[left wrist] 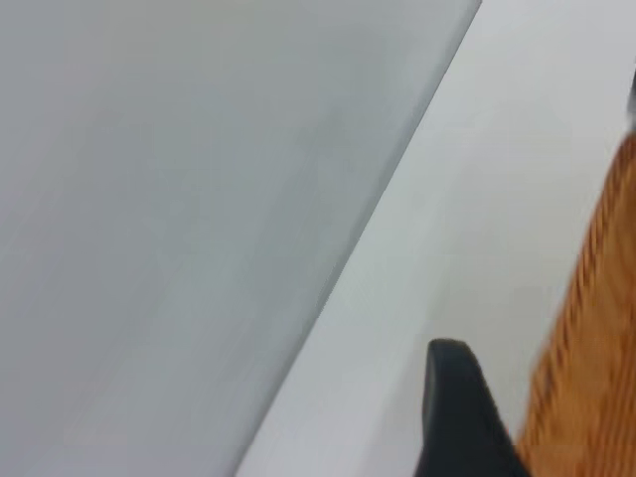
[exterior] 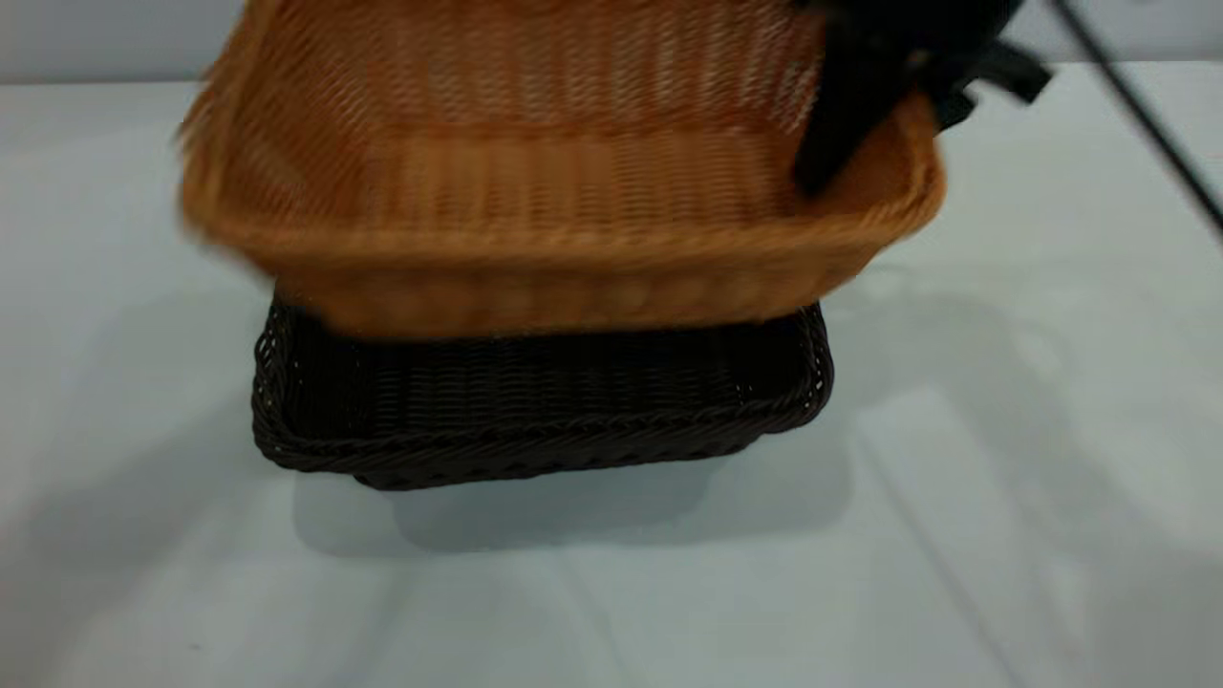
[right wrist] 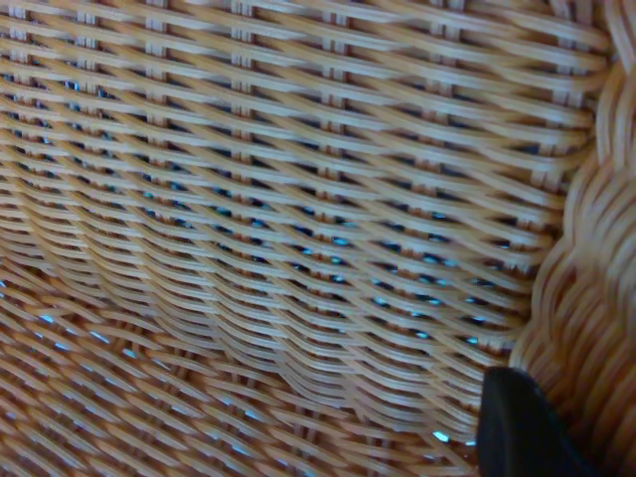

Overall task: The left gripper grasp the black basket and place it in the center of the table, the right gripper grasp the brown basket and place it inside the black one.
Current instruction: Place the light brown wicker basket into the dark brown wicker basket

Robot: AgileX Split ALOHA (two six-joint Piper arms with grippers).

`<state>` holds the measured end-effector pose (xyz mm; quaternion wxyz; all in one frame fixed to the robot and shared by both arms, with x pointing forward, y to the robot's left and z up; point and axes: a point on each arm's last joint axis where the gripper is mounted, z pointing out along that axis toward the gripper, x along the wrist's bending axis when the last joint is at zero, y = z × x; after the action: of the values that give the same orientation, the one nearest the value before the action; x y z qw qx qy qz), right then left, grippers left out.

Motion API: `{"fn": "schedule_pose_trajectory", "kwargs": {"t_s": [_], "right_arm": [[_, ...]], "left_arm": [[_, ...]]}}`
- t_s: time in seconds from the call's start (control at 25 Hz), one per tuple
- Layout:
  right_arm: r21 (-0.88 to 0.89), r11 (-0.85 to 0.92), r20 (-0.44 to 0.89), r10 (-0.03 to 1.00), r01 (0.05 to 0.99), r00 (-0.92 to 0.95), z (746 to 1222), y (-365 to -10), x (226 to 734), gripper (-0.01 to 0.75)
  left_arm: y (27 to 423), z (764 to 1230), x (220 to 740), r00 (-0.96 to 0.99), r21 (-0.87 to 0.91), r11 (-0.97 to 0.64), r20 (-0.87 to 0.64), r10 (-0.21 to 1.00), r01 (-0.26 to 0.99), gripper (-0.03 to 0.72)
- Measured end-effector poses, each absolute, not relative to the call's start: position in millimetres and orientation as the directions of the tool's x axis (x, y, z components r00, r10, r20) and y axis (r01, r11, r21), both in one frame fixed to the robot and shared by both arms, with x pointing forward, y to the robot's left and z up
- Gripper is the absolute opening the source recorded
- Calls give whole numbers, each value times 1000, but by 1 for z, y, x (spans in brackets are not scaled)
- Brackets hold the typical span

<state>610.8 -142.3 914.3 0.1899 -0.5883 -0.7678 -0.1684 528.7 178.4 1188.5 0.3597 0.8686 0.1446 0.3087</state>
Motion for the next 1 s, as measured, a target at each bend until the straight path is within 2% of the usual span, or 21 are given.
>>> {"fn": "schedule_pose_trajectory", "kwargs": {"t_s": [0.2, 0.56, 0.84, 1.0], "right_arm": [[36, 295, 475, 836, 955, -277, 887, -117, 613, 110], [15, 237, 440, 871, 971, -219, 849, -116, 622, 111], [-55, 39, 399, 917, 998, -14, 847, -119, 624, 127], [-59, -36, 384, 922, 998, 56, 848, -120, 627, 178]], "left_arm": [[178, 1185, 526, 788, 710, -702, 401, 466, 54, 372], [178, 1182, 523, 813, 709, -698, 344, 469, 103, 372], [178, 1181, 522, 820, 706, -699, 330, 467, 114, 372], [178, 1181, 522, 820, 707, -698, 329, 469, 116, 372]]}}
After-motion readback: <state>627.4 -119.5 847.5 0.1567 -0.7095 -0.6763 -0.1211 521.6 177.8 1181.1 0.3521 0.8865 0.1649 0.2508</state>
